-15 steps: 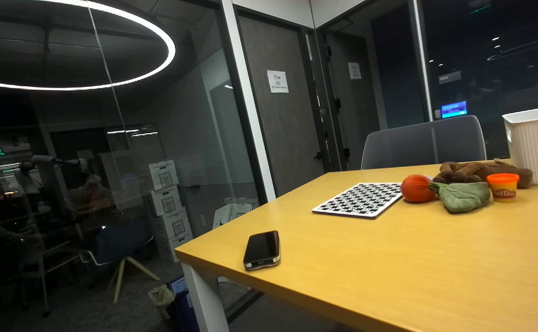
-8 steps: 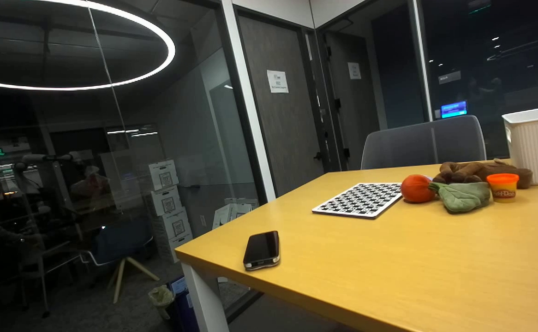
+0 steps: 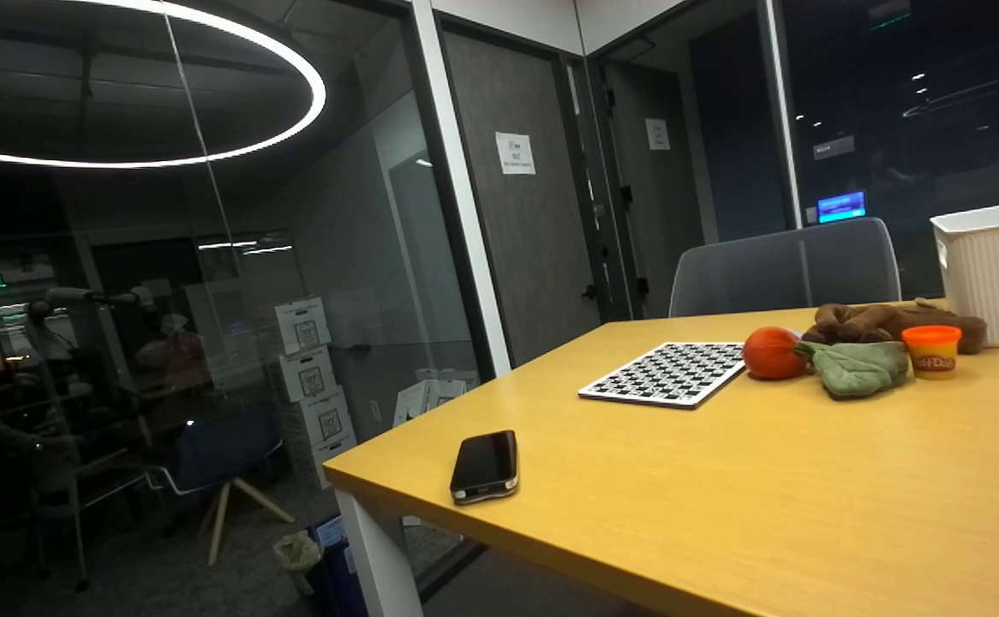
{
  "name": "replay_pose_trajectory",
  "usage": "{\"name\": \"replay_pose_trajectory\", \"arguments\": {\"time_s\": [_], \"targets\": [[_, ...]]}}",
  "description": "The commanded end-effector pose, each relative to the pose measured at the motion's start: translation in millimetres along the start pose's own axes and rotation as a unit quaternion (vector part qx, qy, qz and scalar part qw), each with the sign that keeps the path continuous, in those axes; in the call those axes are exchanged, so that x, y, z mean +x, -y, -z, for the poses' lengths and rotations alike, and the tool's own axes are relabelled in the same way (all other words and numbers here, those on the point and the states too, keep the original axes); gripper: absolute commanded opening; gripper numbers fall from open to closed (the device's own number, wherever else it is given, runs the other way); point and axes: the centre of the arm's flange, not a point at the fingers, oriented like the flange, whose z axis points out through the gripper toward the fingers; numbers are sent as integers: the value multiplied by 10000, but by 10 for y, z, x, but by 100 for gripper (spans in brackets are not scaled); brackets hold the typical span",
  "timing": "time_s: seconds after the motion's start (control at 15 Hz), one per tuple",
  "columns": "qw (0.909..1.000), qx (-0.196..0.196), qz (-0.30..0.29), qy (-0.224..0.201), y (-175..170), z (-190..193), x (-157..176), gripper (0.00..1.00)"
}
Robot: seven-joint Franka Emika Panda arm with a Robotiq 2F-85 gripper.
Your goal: Remove the shirts from the plastic bag and put them on the table
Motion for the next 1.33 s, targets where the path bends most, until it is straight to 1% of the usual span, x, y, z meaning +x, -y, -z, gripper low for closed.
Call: {"name": "replay_pose_trajectory", "arguments": {"time_s": [0.0, 0.13, 0.27, 0.33, 0.4, 0.47, 0.53, 0.6, 0.67, 0.73, 0.8, 0.87, 1.0, 1.07, 1.13, 1.27], "targets": [[9946, 118, 262, 997, 293, -600, 79, 17], [9902, 174, 363, 1337, 429, -777, -26, 16], [9874, 171, 428, 1516, 542, -863, -130, 15], [9864, 133, 423, 1584, 455, -893, 31, 14], [9860, 70, 424, 1612, 436, -923, 76, 14], [9859, 92, 385, 1624, 421, -922, 83, 40], [9860, 110, 388, 1616, 413, -909, 55, 41], [9860, 151, 378, 1619, 392, -912, 67, 33], [9855, 223, 450, 1619, 358, -895, 93, 29], [9832, 411, 613, 1667, 332, -829, 86, 23], [9815, 553, 772, 1664, 317, -795, 89, 21], [9783, 778, 942, 1671, 289, -748, 109, 14], [9723, 1141, 1172, 1667, 203, -650, 157, 18], [9705, 1248, 1207, 1675, 152, -626, 187, 15], [9676, 1369, 1273, 1697, 108, -597, 205, 17], [9651, 1532, 1352, 1640, 15, -491, 194, 18]]}}
